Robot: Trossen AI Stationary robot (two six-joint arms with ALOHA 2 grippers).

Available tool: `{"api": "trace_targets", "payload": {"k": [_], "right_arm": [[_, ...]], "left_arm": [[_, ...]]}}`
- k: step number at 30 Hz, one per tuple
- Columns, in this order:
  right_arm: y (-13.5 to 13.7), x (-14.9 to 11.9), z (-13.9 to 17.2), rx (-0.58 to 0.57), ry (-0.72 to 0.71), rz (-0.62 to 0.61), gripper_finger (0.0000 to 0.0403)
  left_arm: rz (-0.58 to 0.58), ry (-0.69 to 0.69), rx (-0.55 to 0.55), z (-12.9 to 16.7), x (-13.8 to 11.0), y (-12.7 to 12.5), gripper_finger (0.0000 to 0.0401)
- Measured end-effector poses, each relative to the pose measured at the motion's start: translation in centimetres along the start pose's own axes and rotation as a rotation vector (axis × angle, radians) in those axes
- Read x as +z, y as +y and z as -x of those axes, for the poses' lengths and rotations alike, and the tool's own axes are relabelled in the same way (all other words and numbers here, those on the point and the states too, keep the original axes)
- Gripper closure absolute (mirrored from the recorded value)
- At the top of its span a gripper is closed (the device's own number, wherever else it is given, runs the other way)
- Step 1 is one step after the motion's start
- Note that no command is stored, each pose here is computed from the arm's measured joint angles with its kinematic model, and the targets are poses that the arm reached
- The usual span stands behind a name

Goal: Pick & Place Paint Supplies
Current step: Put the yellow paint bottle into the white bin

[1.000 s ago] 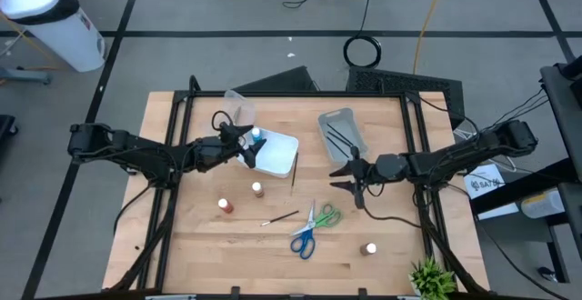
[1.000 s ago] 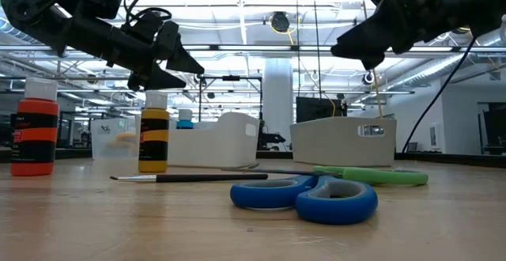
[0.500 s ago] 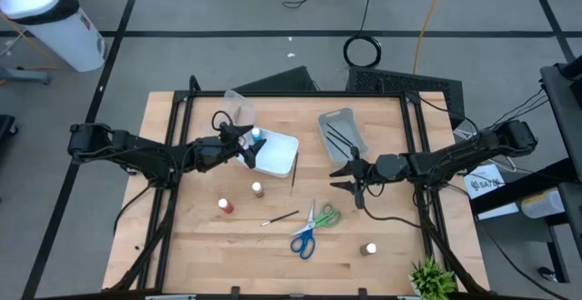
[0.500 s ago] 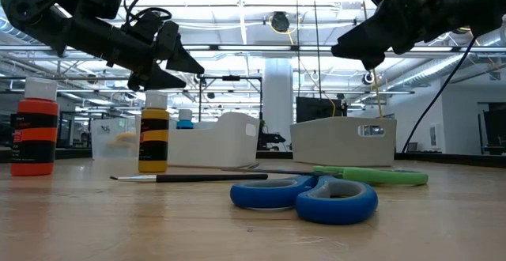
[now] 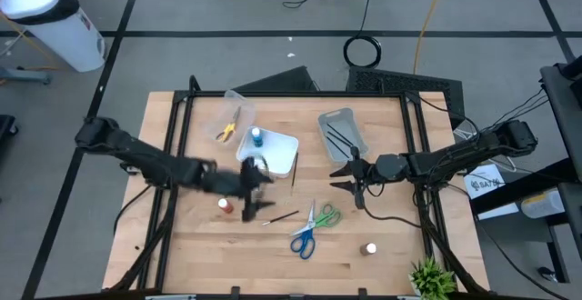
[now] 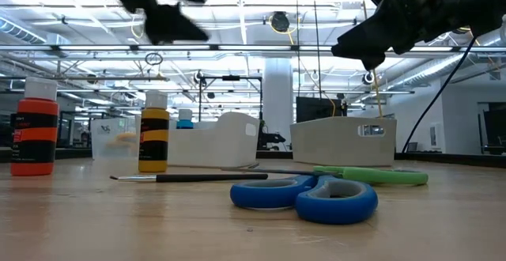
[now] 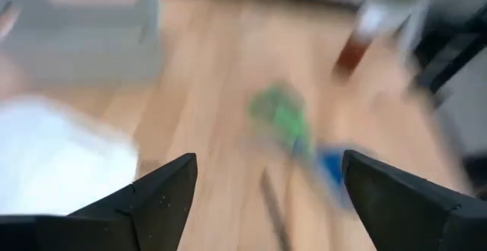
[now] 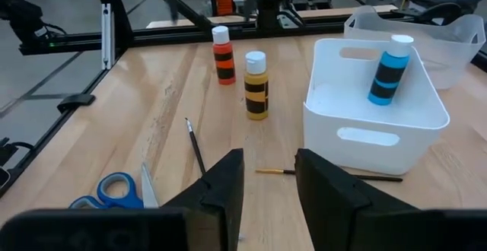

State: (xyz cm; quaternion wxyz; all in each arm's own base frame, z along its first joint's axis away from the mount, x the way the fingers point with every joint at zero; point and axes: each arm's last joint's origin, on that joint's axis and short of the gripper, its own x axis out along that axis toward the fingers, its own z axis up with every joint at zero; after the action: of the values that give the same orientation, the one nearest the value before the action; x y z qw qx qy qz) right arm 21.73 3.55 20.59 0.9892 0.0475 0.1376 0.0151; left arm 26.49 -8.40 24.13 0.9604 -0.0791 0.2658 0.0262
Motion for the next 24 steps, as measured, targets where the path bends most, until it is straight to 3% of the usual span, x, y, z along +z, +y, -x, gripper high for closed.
{"api": "trace_targets", "payload": {"k": [4,7,12,16,20,24], "right_arm": [[0.0,0.0,0.0,0.0,0.0,-0.002,0.0298],[0.0,0.0,0.0,0.0,-0.002,-0.003,0.0297],[0.0,0.1,0.0,0.001,-0.007,-0.006,0.0297],[0.0,0.1,0.0,0.001,-0.008,-0.007,0.03],[0.0,0.2,0.0,0.002,-0.021,0.007,0.0298],[0.0,0.4,0.0,0.002,-0.041,0.055,0.0299]], "left_arm": [[-0.044,0.082,0.144,-0.8,-1.1,-3.8,0.0086],[-0.061,0.074,0.187,-2.3,-2.7,-5.4,0.0103],[0.025,0.136,0.233,-4.3,-5.0,-5.8,0.0129],[0.127,0.23,0.206,-4.9,-6.2,-5.8,0.0156],[0.146,0.297,0.154,-5.2,-7.2,-6.6,0.0213],[0.125,0.328,0.156,-5.5,-8.3,-7.0,0.0299]]}}
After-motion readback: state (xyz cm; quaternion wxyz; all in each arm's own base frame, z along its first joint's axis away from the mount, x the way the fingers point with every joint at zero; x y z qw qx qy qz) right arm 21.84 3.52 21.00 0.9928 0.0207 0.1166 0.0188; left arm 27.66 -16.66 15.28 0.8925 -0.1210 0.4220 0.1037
